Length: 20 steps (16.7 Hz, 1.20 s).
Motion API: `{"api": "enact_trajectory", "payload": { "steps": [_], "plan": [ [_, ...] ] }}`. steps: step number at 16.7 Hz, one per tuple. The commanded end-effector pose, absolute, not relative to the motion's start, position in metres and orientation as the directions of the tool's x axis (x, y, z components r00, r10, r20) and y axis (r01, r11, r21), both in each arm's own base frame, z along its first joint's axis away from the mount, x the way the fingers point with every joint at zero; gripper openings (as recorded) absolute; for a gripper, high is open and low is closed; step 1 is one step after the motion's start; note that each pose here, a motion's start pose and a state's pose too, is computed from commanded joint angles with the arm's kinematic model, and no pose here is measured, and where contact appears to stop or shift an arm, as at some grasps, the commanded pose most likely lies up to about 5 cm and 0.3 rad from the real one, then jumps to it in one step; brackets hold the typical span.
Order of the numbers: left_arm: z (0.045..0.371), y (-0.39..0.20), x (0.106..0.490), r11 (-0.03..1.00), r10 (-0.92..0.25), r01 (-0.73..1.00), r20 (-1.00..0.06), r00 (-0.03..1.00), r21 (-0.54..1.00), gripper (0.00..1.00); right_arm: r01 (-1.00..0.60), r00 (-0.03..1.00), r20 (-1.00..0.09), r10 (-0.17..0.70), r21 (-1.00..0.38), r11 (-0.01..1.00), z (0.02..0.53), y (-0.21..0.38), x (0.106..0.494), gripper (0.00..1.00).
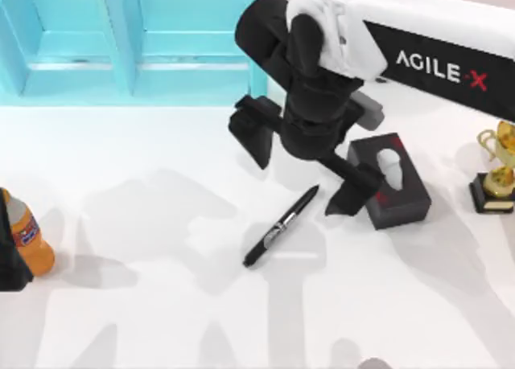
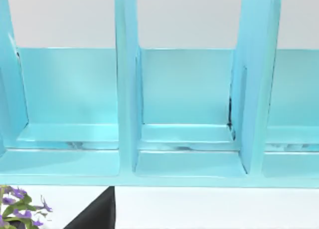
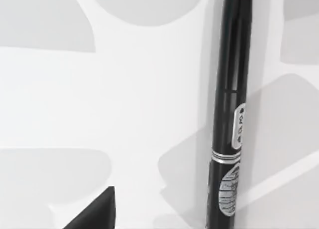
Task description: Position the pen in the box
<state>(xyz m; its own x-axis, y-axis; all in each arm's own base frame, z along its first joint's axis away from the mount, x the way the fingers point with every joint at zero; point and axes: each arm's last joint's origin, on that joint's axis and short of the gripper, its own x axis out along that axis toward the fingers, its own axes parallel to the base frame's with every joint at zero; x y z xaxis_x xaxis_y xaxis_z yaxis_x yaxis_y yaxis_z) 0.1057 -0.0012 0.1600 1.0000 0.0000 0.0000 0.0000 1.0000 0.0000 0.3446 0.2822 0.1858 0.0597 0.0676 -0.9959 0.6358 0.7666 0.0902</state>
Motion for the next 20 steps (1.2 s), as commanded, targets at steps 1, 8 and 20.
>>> {"api": "enact_trajectory", "payload": {
  "steps": [1,8,20],
  "plan": [
    [0.160,-0.001,0.106,1.000,0.000,0.000,0.000,1.000,0.000,1.00,0.636,0.060,-0.996,0.068,0.090,0.767,0.186,0.282,0.345,1.00],
    [0.160,-0.001,0.106,1.000,0.000,0.000,0.000,1.000,0.000,1.00,0.636,0.062,-0.996,0.070,0.093,0.766,0.135,0.287,0.351,1.00],
    [0.160,-0.001,0.106,1.000,0.000,0.000,0.000,1.000,0.000,1.00,0.636,0.060,-0.996,0.068,0.090,0.767,0.086,0.289,0.351,0.70]
  ]
}}
